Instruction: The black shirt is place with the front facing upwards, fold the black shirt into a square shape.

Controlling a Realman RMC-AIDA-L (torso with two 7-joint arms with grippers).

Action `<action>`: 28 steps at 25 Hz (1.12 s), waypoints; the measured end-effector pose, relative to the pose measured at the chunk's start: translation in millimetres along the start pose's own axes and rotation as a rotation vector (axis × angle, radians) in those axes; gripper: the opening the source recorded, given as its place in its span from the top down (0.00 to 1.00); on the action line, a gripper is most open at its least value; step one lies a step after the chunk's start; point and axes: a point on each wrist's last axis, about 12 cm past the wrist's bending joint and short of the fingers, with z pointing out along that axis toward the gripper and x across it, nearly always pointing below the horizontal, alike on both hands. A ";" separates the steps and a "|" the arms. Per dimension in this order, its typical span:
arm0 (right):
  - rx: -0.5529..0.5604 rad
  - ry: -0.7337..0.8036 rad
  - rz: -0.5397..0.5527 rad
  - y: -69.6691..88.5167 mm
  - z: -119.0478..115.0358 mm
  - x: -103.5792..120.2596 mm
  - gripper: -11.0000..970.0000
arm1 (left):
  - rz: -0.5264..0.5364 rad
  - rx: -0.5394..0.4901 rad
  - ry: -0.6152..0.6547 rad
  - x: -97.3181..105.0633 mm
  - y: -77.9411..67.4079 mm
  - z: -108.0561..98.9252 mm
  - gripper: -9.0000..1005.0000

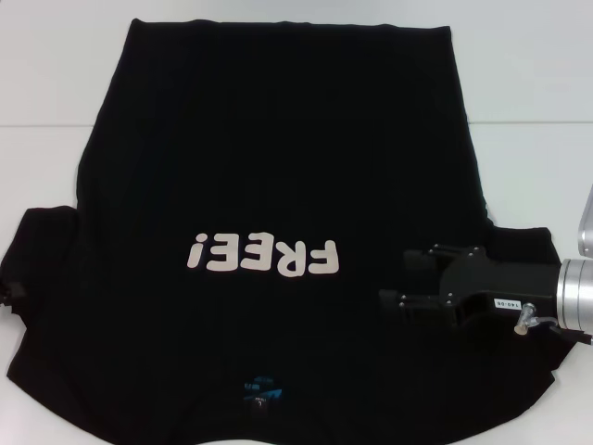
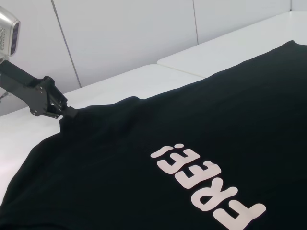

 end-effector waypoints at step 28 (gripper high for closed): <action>0.015 -0.034 0.025 -0.4 -3.1 1.0 0.21 | 0.063 -0.079 -0.128 -29.7 7.6 -40.7 0.98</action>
